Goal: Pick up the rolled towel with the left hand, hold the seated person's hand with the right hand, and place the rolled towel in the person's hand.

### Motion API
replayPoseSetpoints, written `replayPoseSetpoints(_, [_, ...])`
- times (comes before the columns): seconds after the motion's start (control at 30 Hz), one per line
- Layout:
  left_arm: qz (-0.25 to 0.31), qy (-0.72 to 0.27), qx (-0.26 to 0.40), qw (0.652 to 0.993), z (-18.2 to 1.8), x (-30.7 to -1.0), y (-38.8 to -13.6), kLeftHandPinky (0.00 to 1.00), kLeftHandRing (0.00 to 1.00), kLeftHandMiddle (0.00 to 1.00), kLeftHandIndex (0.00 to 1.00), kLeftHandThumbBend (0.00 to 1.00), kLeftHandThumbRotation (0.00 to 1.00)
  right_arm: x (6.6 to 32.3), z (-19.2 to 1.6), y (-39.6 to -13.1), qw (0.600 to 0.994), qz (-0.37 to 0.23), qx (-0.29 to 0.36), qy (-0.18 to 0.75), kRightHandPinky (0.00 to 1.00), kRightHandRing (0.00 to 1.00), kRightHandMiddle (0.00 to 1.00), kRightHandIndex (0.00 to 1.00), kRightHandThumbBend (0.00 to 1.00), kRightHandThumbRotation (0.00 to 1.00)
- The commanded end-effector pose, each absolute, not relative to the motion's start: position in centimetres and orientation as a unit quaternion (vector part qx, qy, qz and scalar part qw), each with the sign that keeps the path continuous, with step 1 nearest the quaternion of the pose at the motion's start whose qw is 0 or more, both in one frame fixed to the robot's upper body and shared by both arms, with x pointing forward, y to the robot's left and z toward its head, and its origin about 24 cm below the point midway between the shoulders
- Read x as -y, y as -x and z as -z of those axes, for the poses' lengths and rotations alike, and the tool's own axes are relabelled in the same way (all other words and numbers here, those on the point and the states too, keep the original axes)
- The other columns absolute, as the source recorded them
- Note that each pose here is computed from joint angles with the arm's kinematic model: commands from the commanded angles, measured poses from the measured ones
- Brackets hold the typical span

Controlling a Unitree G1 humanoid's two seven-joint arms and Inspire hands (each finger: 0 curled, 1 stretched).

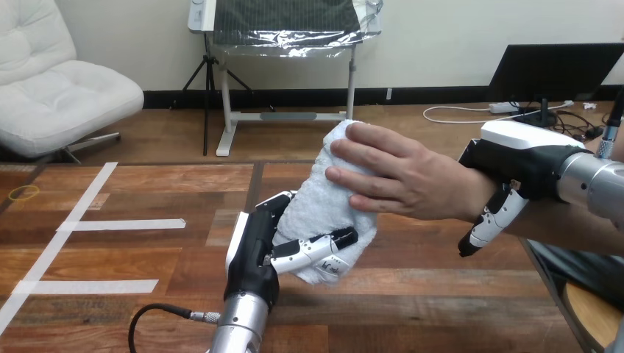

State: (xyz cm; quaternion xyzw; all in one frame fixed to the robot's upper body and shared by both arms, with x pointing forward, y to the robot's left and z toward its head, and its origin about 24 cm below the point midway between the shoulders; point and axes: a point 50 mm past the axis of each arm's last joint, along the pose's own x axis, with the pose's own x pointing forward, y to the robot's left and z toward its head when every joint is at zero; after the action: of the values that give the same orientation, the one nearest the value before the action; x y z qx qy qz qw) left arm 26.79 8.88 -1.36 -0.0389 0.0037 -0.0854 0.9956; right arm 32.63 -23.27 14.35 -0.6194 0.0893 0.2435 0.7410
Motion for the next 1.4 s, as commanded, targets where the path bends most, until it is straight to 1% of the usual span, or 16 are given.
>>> replayPoseSetpoints(0.0, [0.149,0.151,0.093,0.973,-4.9,-0.2,-28.3,0.29,0.35,0.42,0.43,0.67,0.0,21.4,-18.2,-33.8,0.76,-0.206,-0.007,0.616,0.18,0.24,0.3,0.32,0.88,0.1])
replayPoseSetpoints(0.6, [0.158,0.158,0.093,0.97,-5.3,0.5,-28.4,0.3,0.36,0.42,0.43,0.7,0.0,21.6,-18.0,-33.6,0.761,-0.206,-0.009,0.615,0.18,0.24,0.3,0.31,0.89,0.09])
replayPoseSetpoints(1.07, [0.157,0.172,0.097,0.968,-5.5,0.0,-28.4,0.29,0.35,0.41,0.43,0.69,0.0,22.3,-17.5,-33.2,0.768,-0.202,-0.019,0.607,0.17,0.22,0.29,0.31,0.89,0.07])
replayPoseSetpoints(1.17, [0.166,0.161,0.095,0.968,-5.4,-0.3,-28.4,0.29,0.36,0.43,0.44,0.69,0.0,22.4,-17.4,-33.1,0.77,-0.202,-0.018,0.605,0.18,0.23,0.31,0.31,0.89,0.06])
replayPoseSetpoints(1.27, [0.181,0.142,0.089,0.969,-5.3,-0.6,-28.4,0.35,0.45,0.51,0.53,0.71,0.08,22.6,-17.3,-32.9,0.771,-0.204,-0.02,0.602,0.19,0.25,0.33,0.33,0.9,0.07])
replayPoseSetpoints(1.37, [0.185,0.134,0.082,0.97,-5.1,-1.0,-28.4,0.43,0.55,0.63,0.66,0.75,0.24,22.7,-17.3,-32.8,0.771,-0.208,-0.027,0.601,0.21,0.28,0.35,0.35,0.9,0.08])
